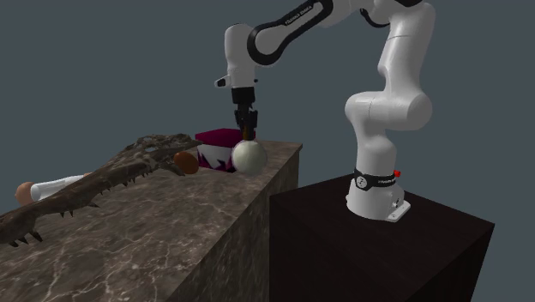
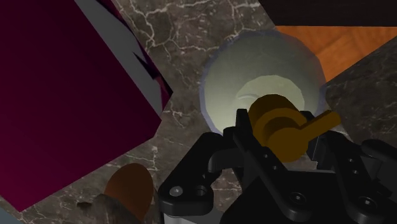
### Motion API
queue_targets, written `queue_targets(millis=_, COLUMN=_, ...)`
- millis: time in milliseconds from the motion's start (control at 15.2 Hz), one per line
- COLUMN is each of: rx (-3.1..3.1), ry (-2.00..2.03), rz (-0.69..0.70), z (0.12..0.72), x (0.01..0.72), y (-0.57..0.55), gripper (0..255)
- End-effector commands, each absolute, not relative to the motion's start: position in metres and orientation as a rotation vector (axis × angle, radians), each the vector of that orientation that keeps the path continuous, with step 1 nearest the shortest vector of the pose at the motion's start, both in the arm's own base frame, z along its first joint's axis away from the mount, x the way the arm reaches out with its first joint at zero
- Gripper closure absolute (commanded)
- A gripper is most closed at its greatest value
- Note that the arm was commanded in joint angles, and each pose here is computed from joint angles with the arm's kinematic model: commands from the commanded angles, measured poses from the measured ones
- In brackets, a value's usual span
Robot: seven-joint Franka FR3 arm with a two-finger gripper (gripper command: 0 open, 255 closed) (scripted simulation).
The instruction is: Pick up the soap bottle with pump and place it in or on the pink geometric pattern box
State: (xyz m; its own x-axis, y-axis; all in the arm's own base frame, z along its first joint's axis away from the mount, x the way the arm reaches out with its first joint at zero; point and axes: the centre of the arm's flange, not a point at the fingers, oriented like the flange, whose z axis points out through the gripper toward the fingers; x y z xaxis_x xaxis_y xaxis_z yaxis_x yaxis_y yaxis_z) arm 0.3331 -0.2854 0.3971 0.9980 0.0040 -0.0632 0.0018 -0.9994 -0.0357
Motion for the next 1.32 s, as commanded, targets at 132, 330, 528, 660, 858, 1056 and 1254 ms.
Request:
queue_targets(millis=132, rx=-3.104, ry=-0.005, rz=0.098, z=0.418, x=0.334, y=-0.286, gripper=255)
queue_targets(millis=330, rx=-3.104, ry=-0.005, rz=0.098, z=0.434, x=0.334, y=-0.286, gripper=255)
queue_targets(millis=528, rx=-3.104, ry=-0.005, rz=0.098, z=0.45, x=0.334, y=-0.286, gripper=255)
queue_targets(millis=660, rx=-3.104, ry=-0.005, rz=0.098, z=0.461, x=0.334, y=-0.286, gripper=255)
queue_targets(millis=858, rx=-3.104, ry=-0.005, rz=0.098, z=0.476, x=0.334, y=-0.286, gripper=255)
queue_targets(millis=1056, rx=-3.104, ry=-0.005, rz=0.098, z=0.492, x=0.334, y=-0.286, gripper=255)
queue_targets(millis=1254, rx=-3.104, ry=-0.005, rz=0.098, z=0.508, x=0.334, y=-0.286, gripper=255)
